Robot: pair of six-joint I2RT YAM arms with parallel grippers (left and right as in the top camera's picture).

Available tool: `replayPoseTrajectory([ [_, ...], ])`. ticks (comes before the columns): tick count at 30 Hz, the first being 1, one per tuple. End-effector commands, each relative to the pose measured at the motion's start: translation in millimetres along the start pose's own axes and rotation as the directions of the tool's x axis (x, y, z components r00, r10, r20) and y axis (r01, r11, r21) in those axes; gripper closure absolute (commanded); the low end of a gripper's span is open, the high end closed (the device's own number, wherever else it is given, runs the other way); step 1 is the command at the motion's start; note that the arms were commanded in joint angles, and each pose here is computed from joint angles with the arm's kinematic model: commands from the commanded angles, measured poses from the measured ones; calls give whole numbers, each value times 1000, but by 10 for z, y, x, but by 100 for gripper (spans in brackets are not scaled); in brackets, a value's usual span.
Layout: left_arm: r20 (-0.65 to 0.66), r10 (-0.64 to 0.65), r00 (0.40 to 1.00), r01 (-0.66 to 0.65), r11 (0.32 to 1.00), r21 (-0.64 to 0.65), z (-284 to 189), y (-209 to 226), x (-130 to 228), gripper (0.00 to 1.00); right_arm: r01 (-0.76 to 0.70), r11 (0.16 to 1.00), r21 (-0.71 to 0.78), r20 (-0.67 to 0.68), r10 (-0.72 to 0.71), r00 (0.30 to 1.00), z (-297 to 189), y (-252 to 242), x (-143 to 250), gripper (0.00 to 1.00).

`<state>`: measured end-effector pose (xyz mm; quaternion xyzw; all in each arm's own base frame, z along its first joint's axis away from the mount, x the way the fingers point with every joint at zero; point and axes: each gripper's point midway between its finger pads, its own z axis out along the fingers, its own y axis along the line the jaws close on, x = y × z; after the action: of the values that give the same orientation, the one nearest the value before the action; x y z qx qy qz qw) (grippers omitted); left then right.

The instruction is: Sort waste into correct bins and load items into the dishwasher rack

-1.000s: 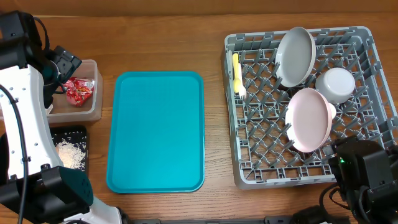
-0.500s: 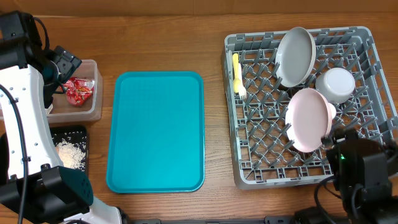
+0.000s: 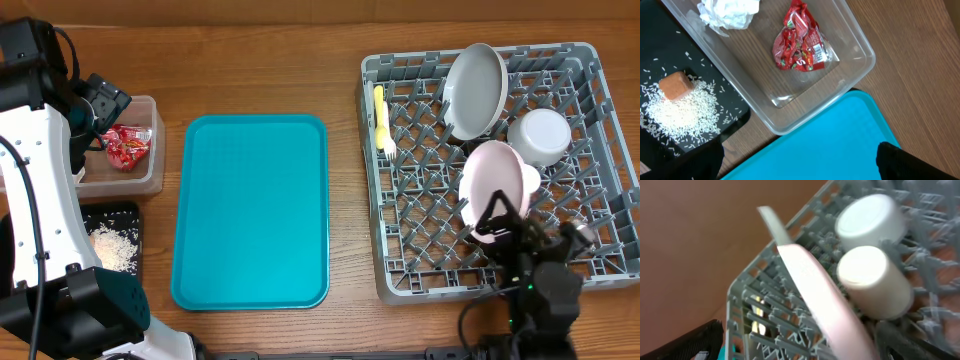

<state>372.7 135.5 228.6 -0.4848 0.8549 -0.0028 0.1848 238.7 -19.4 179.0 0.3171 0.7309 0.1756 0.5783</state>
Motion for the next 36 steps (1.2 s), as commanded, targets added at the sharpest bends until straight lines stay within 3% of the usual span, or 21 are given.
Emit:
replayPoseTrajectory([
  [1, 8, 4, 1000, -4, 1000, -11, 6, 17, -13, 0, 119, 986, -117, 6, -119, 993, 49, 64, 169, 0],
  [6, 8, 4, 1000, -4, 1000, -10, 4, 16, -13, 0, 153, 974, -167, 64, -144, 987, 111, 41, 236, 0],
  [9, 8, 4, 1000, -4, 1000, -10, 4, 16, -14, 0, 248, 949, -195, 110, -230, 967, 98, 94, 217, 0],
  [15, 8, 4, 1000, -4, 1000, -10, 5, 16, -12, 0, 494, 831, -256, 231, -443, 866, -20, 306, 130, 0],
  [19, 8, 4, 1000, -4, 1000, -10, 5, 16, -12, 0, 597, 763, -248, 230, -552, 801, -3, 284, 224, 0],
  [36, 11, 4, 1000, -4, 1000, -8, 5, 10, -19, 0, 620, 751, -229, 217, -581, 784, 31, 220, 271, 0],
])
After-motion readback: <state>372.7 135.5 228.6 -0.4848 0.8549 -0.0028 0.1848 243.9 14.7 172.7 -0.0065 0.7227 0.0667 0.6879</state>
